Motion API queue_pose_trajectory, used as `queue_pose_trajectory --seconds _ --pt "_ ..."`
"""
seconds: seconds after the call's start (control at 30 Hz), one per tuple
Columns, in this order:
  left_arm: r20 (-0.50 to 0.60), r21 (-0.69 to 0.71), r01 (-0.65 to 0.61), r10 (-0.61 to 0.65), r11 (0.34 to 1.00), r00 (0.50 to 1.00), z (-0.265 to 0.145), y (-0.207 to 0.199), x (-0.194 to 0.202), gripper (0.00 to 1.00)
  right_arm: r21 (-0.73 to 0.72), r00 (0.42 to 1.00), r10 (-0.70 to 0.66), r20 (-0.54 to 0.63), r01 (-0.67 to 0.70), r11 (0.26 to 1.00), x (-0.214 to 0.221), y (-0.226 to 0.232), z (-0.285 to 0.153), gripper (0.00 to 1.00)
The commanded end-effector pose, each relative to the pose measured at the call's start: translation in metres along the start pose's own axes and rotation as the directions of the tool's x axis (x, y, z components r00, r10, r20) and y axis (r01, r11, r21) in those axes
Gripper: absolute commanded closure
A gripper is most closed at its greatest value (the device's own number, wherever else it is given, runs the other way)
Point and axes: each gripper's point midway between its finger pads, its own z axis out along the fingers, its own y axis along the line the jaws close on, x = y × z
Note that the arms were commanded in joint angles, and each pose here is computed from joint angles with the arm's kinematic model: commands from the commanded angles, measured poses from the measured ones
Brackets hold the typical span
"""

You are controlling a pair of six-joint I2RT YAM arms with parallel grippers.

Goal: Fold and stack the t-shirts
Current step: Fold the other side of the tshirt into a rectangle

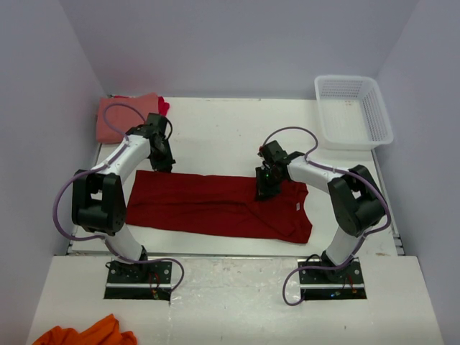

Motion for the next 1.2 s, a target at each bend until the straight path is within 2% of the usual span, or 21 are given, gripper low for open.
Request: queue_pose_trajectory --seconds 0.0,0.1,0.17,0.3,0.4,0.47,0.6,0.67,0.77,0.8,0.87,0.9,0.97,1.0,1.03,1.13,1.17 --pt "0.038 0.044 -0.032 0.03 0.999 0.999 -0.012 -0.006 -0.005 1.0 0.004 0.997 -0.018 0.07 0.018 1.0 -0.017 0.009 -0.017 0.76" --pt "0.033 0.046 -0.034 0.032 0.998 0.999 -0.011 -0.006 -0.004 1.0 0.0 0.997 -0.026 0.076 0.026 1.0 -0.022 0.013 -0.021 0.78" --pt "0.033 0.046 -0.034 0.032 0.998 0.999 -0.01 -0.006 -0.004 1.0 0.009 0.997 -0.025 0.07 0.025 1.0 -0.022 0.012 -0.02 0.83" --pt "0.031 0.044 -0.035 0.034 0.998 0.999 -0.008 -0.005 -0.003 1.0 0.009 0.996 -0.03 0.082 0.03 1.0 -0.024 0.014 -0.025 0.83" --pt "0.029 0.045 -0.036 0.035 0.998 0.999 -0.008 -0.006 -0.001 1.0 0.011 0.996 -0.031 0.079 0.031 0.999 -0.025 0.014 -0.026 0.88" --pt "0.029 0.045 -0.037 0.035 0.998 0.999 -0.007 -0.005 -0.001 1.0 0.008 0.996 -0.033 0.079 0.032 0.999 -0.023 0.015 -0.026 0.94" --pt "0.021 0.041 -0.037 0.036 0.999 0.999 -0.005 -0.003 0.003 1.0 0.01 0.995 -0.056 0.078 0.055 0.998 -0.018 0.02 -0.031 0.94" --pt "0.014 0.038 -0.035 0.035 0.999 0.999 -0.003 -0.001 0.007 1.0 0.013 0.994 -0.081 0.069 0.081 0.997 -0.008 0.027 -0.033 0.93" --pt "0.01 0.036 -0.033 0.033 0.999 0.999 0.001 0.0 0.009 1.0 -0.005 0.99 -0.127 0.059 0.128 0.992 0.016 0.047 -0.04 0.85" --pt "0.009 0.034 -0.036 0.036 0.999 0.999 0.001 -0.001 0.009 1.0 -0.009 0.988 -0.141 0.057 0.142 0.99 0.024 0.052 -0.043 0.74" --pt "0.004 0.033 -0.037 0.036 0.999 0.999 0.003 0.0 0.009 1.0 -0.028 0.982 -0.181 0.047 0.182 0.983 0.055 0.068 -0.051 0.64" --pt "0.001 0.03 -0.043 0.043 0.999 0.999 0.005 0.001 0.01 1.0 -0.069 0.987 -0.156 0.028 0.158 0.985 0.07 0.079 -0.055 0.59" --pt "0.001 0.023 -0.044 0.044 0.999 0.999 0.006 0.002 0.009 1.0 -0.189 0.978 -0.209 0.007 0.206 0.96 0.114 0.107 -0.062 0.59" --pt "0.001 0.023 -0.044 0.044 0.999 0.999 0.007 0.001 0.009 1.0 -0.211 0.983 -0.185 -0.001 0.18 0.961 0.125 0.114 -0.066 0.59" --pt "-0.003 0.025 -0.044 0.044 0.999 0.999 0.008 0.001 0.009 1.0 -0.196 0.979 -0.205 0.019 0.205 0.959 0.138 0.113 -0.072 0.58" --pt "-0.002 0.029 -0.041 0.041 0.999 0.999 0.009 0.0 0.008 1.0 -0.162 0.978 -0.202 0.053 0.208 0.965 0.139 0.102 -0.082 0.57" --pt "-0.003 0.03 -0.04 0.04 0.999 0.999 0.01 -0.001 0.008 1.0 -0.066 0.976 -0.197 0.091 0.204 0.977 0.13 0.086 -0.087 0.56"
